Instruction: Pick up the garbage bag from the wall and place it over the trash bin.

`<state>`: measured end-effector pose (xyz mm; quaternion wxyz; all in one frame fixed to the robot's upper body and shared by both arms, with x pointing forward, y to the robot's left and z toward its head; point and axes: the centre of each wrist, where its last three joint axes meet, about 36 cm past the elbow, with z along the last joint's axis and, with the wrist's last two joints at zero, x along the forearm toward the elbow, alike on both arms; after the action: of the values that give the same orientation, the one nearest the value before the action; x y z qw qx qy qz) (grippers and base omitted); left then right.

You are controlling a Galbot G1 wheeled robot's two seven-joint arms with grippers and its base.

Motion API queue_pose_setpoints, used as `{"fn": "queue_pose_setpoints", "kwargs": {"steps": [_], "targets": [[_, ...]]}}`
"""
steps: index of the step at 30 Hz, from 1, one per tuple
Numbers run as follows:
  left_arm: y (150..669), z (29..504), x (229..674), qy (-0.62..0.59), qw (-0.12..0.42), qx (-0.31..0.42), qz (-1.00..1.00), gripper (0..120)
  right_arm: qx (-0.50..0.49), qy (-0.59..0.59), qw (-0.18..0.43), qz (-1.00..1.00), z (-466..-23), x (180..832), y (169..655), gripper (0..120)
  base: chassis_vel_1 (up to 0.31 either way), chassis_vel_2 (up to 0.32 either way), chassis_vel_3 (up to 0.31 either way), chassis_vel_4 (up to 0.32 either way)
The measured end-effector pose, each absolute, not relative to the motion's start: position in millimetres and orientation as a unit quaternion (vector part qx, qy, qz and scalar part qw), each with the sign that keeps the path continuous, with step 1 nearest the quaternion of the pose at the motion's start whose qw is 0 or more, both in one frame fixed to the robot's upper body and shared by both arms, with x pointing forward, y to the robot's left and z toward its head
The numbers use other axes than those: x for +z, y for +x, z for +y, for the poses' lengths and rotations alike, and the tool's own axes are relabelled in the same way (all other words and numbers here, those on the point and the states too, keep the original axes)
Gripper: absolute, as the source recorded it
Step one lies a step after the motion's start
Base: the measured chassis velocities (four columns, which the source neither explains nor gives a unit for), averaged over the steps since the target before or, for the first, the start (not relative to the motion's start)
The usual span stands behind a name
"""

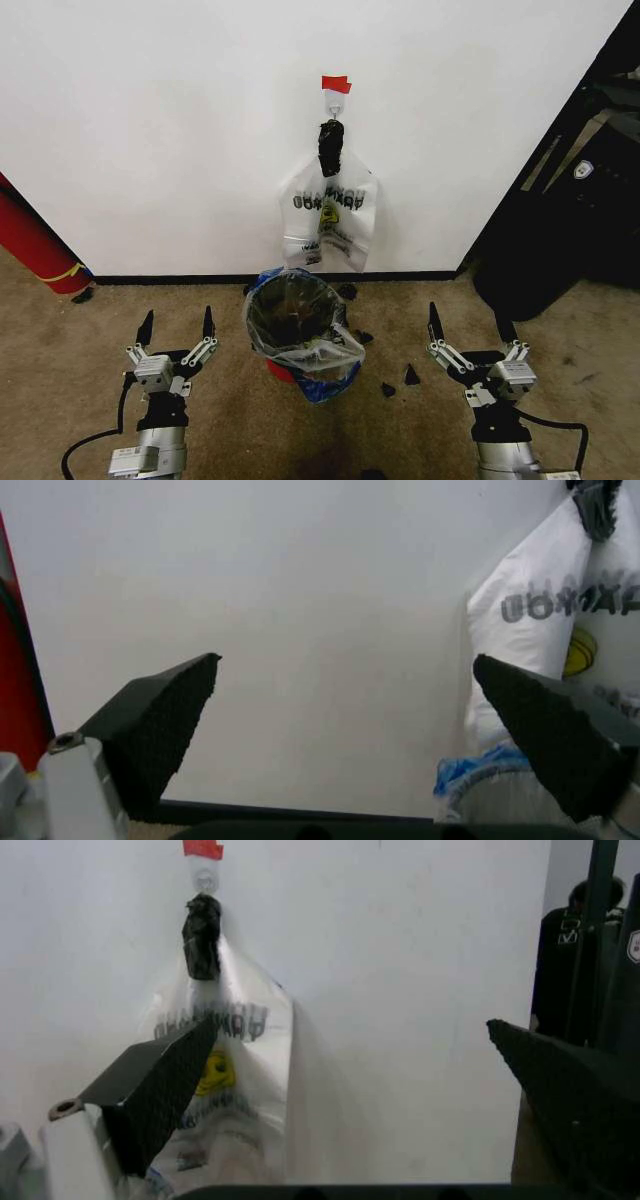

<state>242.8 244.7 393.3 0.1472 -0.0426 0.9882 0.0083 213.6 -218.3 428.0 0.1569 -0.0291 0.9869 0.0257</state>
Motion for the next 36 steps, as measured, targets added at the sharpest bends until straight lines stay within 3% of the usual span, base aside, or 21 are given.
{"fn": "queue_pose_setpoints", "kwargs": {"steps": [36], "targets": [[242.8,244.7,393.3,-0.043,0.147,0.008,0.988,100,0.026,-0.029,0.157,0.987,-218.3,428.0,213.6,100,0.0,0.0,0.0,0.0]]}}
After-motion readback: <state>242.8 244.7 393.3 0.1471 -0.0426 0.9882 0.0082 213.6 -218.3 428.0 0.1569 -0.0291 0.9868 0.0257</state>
